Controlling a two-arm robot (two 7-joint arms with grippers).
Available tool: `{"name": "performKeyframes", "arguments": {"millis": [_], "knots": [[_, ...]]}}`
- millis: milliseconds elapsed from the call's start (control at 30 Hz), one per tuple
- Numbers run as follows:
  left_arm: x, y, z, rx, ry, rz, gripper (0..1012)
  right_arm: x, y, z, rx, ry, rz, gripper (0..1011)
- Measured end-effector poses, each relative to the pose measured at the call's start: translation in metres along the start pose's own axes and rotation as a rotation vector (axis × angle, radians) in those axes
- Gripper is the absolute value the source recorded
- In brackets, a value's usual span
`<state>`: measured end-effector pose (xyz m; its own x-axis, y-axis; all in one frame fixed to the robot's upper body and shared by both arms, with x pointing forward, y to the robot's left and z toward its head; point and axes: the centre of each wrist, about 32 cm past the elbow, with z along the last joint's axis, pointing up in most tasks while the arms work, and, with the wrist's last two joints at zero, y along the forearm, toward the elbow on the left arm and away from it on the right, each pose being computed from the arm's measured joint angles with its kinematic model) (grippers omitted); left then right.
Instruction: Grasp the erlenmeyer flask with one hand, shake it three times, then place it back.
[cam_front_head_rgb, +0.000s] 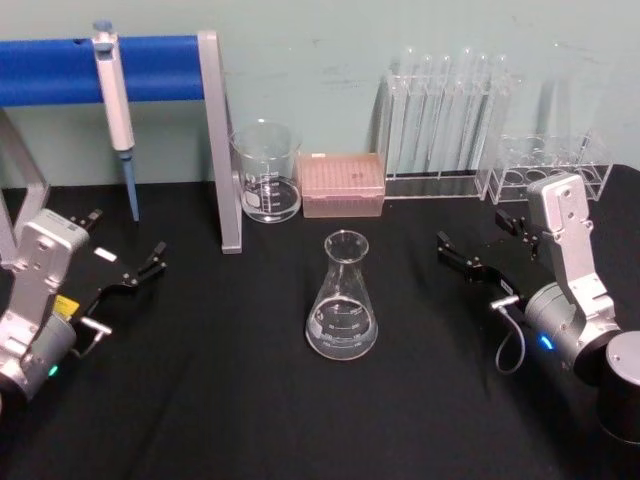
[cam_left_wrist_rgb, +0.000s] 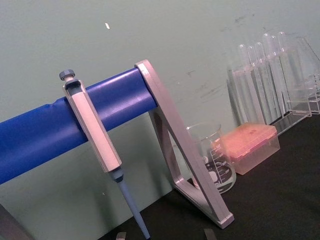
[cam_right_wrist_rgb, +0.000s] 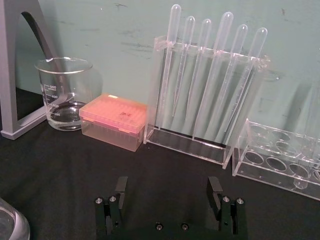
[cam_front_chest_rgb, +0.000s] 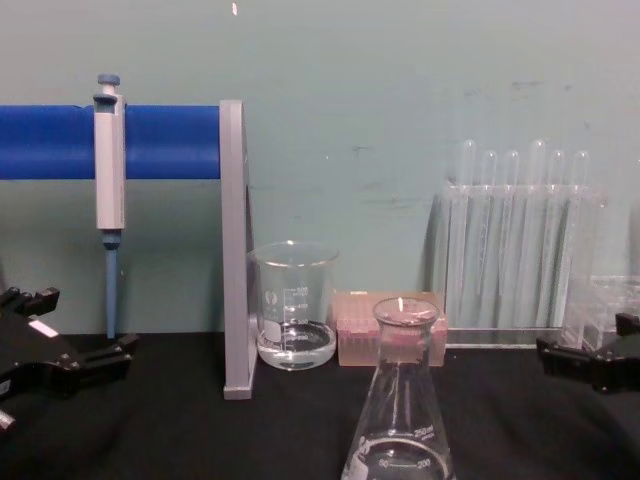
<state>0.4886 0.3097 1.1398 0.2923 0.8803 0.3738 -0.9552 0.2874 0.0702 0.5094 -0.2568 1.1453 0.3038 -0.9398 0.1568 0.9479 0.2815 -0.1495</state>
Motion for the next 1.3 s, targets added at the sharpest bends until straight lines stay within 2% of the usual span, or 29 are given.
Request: {"name": "performKeyframes", "arguments": {"millis": [1300], "knots": [[0.0, 0.0, 0.0, 0.0, 0.0, 0.0, 1001, 0.0, 0.0, 0.0, 0.0, 0.0, 0.0, 1000]]}}
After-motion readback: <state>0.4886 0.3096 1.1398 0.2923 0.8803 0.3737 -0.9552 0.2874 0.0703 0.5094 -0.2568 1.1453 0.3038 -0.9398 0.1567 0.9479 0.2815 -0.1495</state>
